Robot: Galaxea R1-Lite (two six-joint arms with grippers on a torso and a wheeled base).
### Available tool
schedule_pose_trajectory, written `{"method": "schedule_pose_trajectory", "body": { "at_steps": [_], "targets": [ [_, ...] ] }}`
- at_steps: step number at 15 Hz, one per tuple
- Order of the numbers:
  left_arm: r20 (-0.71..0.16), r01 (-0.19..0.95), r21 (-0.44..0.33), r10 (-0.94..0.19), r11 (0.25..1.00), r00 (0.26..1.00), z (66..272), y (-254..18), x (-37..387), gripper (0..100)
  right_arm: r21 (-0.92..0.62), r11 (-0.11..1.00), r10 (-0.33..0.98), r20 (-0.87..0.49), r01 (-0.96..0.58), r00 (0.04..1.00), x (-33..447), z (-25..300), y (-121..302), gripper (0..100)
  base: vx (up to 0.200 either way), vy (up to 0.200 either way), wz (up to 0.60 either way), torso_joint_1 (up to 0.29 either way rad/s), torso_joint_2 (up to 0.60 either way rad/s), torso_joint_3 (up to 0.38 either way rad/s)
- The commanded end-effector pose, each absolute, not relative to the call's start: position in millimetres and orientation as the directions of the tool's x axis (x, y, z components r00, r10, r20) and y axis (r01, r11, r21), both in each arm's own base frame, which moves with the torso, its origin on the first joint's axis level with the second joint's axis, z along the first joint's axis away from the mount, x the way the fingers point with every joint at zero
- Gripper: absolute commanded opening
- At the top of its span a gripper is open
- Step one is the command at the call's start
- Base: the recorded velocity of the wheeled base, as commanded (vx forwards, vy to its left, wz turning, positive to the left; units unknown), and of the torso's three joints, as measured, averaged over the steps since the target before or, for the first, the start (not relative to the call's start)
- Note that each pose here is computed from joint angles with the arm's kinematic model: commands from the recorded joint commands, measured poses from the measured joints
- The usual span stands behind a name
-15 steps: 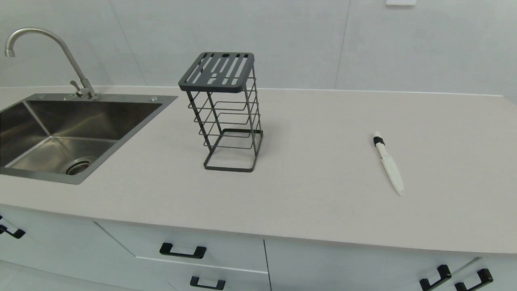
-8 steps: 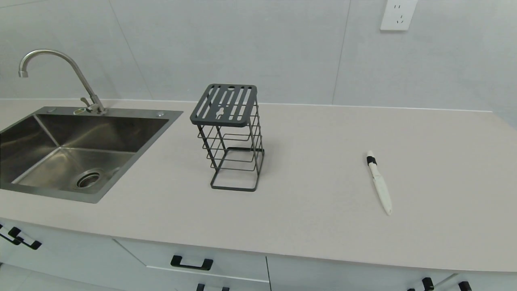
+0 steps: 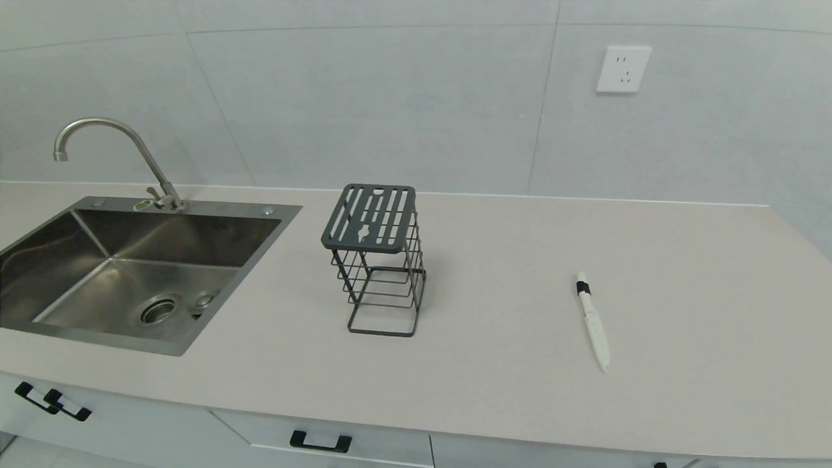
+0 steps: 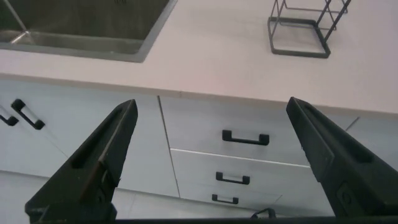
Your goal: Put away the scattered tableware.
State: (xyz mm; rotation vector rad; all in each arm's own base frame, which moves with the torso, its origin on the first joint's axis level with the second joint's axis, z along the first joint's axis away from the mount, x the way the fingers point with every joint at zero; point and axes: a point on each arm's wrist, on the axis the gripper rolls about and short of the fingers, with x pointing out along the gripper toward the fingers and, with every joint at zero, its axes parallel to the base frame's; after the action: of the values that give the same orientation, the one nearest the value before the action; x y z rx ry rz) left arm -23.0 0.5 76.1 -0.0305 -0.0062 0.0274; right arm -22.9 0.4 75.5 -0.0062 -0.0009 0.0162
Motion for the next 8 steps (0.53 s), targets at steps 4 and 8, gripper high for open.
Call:
{"method": "schedule_pose_trajectory", "body": {
  "at_steps": [4,8],
  "targets": [
    [0.003,-0.029,-0.035,0.029,0.999,1.000,75.8,0.5,-22.8,100,-0.006,1.000,0.017,0.000,-0.017,1.000,-22.8,75.5,0.4,100,0.000,0.000,0.00,0.018,-0.06,-0.016],
    [0.003,-0.029,-0.035,0.029,0.999,1.000,75.8,0.5,-22.8,100,-0.008,1.000,0.017,0.000,-0.017,1.000,-22.8,75.5,0.4,100,0.000,0.000,0.00,0.000,0.00,0.000]
  ]
}}
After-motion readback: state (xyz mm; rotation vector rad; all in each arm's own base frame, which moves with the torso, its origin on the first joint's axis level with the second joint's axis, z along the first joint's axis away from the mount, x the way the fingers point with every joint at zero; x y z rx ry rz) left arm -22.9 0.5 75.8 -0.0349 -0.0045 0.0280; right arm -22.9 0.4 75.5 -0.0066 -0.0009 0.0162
